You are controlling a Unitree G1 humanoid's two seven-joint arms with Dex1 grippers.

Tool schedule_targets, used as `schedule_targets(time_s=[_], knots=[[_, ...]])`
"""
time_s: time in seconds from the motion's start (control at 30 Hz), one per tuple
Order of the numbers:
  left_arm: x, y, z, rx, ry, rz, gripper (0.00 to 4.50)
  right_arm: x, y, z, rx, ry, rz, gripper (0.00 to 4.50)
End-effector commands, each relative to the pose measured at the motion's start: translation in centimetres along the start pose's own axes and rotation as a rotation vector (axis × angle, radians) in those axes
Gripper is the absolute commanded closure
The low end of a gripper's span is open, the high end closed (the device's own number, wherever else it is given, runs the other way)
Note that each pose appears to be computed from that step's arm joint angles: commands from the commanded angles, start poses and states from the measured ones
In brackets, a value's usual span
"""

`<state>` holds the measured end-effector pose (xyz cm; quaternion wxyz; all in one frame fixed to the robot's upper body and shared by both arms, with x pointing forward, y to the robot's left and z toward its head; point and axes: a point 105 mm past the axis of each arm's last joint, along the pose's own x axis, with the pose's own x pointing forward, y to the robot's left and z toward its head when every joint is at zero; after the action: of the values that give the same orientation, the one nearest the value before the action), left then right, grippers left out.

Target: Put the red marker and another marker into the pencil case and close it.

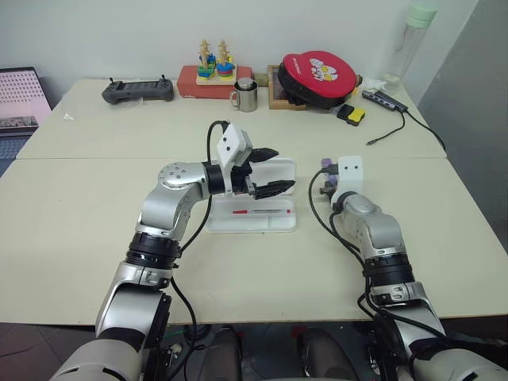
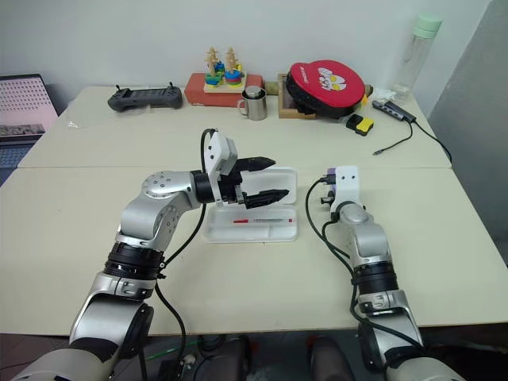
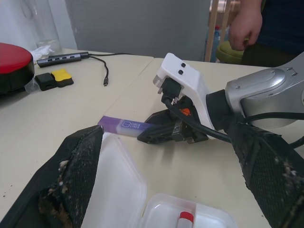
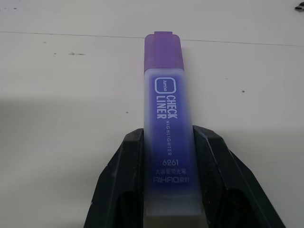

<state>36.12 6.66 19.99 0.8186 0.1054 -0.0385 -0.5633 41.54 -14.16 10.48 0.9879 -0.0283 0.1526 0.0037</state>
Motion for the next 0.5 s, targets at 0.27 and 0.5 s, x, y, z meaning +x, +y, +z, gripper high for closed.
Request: schedule_targets(time_s=[0.27, 0.5], knots=[[-6.8, -0.7, 2.7, -0.062, -0.063, -0.01, 0.0, -8.8, 4.2, 11.8, -0.18, -0.607, 0.55, 3.39], [-11.4, -1.3, -2.2, -0.051, 0.187, 0.043, 0.0, -13.2, 8.9, 9.8, -0.345, -0.499, 1.009, 3.39]])
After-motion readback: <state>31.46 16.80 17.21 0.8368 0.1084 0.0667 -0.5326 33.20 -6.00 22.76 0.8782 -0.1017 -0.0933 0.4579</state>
